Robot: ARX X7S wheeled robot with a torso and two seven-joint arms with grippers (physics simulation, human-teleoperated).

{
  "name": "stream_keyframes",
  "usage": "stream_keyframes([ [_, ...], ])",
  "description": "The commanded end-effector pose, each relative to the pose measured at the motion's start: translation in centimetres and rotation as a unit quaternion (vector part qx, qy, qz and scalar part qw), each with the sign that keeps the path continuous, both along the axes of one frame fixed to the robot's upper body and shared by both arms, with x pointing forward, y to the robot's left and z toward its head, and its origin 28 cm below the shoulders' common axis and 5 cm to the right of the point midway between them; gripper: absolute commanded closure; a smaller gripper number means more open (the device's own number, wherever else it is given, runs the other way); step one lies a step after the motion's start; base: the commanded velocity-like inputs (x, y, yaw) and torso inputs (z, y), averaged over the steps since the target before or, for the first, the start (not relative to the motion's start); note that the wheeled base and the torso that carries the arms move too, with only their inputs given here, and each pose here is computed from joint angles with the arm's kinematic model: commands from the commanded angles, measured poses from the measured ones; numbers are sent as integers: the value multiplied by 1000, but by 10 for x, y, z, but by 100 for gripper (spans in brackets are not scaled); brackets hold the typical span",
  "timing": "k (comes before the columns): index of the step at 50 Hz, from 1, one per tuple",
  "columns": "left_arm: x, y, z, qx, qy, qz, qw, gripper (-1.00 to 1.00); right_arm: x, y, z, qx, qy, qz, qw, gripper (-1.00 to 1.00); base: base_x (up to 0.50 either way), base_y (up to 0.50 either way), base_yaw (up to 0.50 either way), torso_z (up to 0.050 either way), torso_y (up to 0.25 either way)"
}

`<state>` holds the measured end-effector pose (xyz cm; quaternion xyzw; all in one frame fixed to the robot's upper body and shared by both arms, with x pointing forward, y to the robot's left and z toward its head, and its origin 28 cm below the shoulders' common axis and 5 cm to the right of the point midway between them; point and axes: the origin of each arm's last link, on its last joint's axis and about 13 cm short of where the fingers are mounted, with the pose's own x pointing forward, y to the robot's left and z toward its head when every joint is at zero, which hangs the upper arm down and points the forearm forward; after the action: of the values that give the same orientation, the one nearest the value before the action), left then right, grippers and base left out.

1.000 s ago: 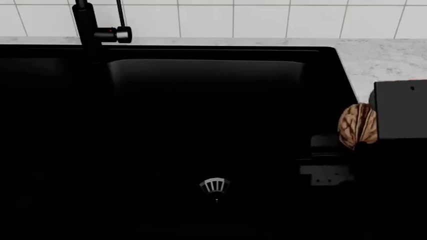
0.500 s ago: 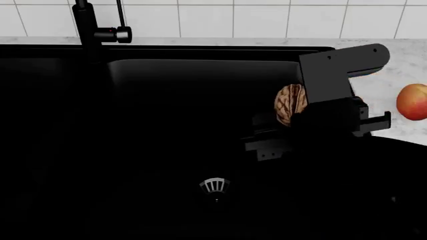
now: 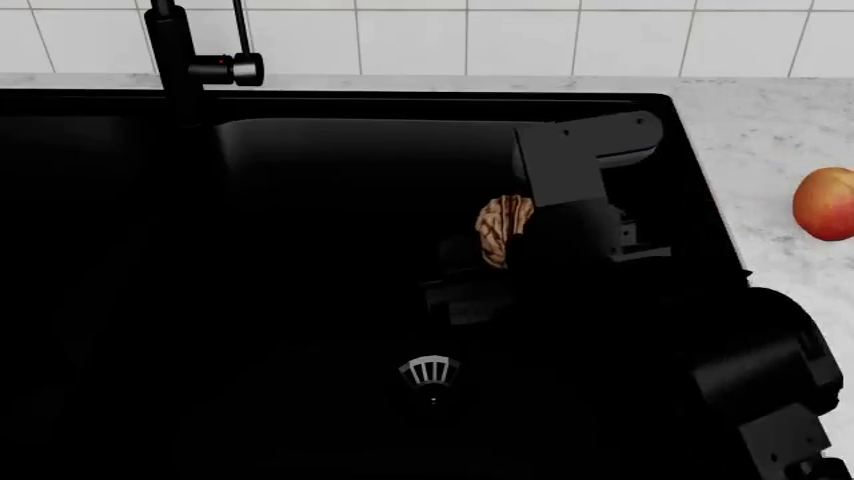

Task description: Pick the walnut from the counter and place it in the sink

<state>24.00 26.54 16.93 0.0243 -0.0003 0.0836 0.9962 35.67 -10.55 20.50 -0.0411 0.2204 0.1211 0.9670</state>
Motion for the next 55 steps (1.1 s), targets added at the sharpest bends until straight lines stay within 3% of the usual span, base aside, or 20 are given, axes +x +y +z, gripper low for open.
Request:
stream_keyframes([
  [1, 1, 0, -2, 0, 2, 0, 1000, -100, 11, 9, -16, 2, 34, 21, 999, 100, 0, 0, 0, 0, 0],
  [25, 1, -3, -1, 1, 5, -3, 1000, -100, 10, 21, -69, -3, 113, 54, 992, 100, 0, 0, 0, 0, 0],
  [55, 1, -1, -6, -6, 8, -1, 1000, -100, 6, 25, -95, -9, 174, 72, 982, 100, 0, 0, 0, 0, 0],
])
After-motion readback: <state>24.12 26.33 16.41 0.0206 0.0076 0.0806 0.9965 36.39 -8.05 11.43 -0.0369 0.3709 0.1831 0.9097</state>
